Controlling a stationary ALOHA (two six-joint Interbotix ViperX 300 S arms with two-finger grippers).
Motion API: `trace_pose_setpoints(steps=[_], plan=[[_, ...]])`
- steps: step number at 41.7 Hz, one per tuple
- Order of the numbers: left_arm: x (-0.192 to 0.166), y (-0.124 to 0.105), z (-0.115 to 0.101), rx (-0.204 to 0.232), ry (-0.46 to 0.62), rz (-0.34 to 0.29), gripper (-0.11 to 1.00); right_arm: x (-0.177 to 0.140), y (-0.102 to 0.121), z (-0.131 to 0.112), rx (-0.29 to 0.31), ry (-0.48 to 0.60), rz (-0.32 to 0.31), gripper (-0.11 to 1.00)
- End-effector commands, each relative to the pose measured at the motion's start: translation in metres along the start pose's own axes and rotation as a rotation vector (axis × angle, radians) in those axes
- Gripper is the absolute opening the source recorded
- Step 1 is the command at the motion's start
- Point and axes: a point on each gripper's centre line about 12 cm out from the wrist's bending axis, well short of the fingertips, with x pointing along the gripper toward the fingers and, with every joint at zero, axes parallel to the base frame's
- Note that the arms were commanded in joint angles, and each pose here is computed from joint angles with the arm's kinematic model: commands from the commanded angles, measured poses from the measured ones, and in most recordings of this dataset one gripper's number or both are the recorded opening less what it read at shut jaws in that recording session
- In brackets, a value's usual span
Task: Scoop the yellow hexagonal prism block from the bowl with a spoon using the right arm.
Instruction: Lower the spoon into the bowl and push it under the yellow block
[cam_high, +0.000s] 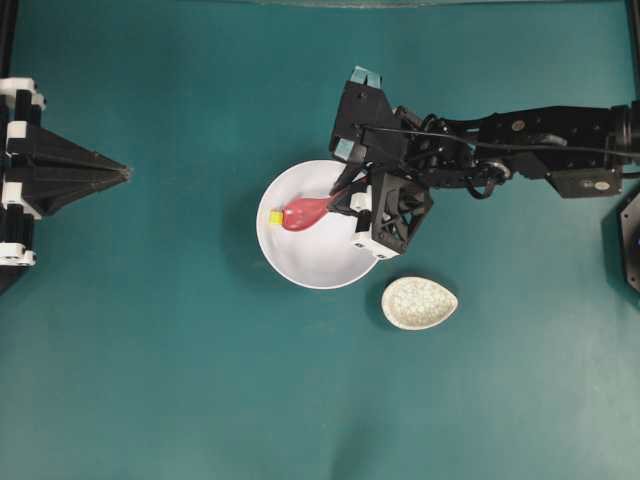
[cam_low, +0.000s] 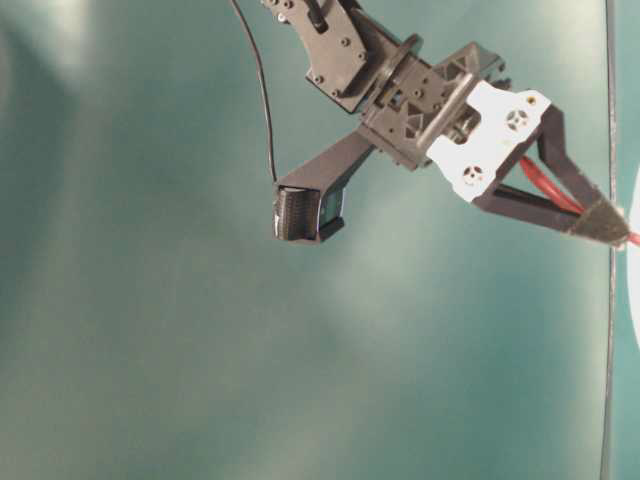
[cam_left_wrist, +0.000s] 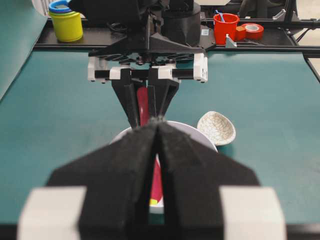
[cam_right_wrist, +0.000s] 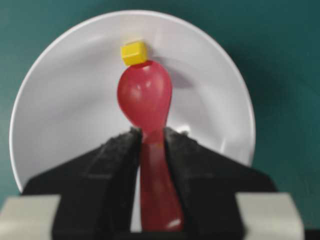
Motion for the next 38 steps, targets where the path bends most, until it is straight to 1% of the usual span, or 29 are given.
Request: trace_pose_setpoints(steps=[1,8,18,31,33,38], plan=[[0.002,0.0,0.008,0.006,-0.02,0.002,0.0,-0.007,0.002,0.015,0.003,-0.059,0.006,0.24],[0.002,0.0,0.009,0.006,-0.021,0.002,0.0,-0.007,0.003,0.018,0.042,-0.083,0.012,0.24],[0.002,0.0,0.009,0.006,-0.021,0.002,0.0,-0.008,0.003,0.017,0.092,-0.082,0.015,0.24],[0.002,0.0,0.008,0.006,-0.02,0.002,0.0,-0.008,0.011,0.021,0.096,-0.123,0.028,0.24],[0.002,0.0,0.008,0.006,-0.02,0.002,0.0,-0.008,0.011,0.021,0.098,-0.126,0.029,0.22],[0.002,0.0,0.007,0.005,-0.011,0.002,0.0,-0.008,0.013,0.02,0.107,-0.127,0.033,0.22]])
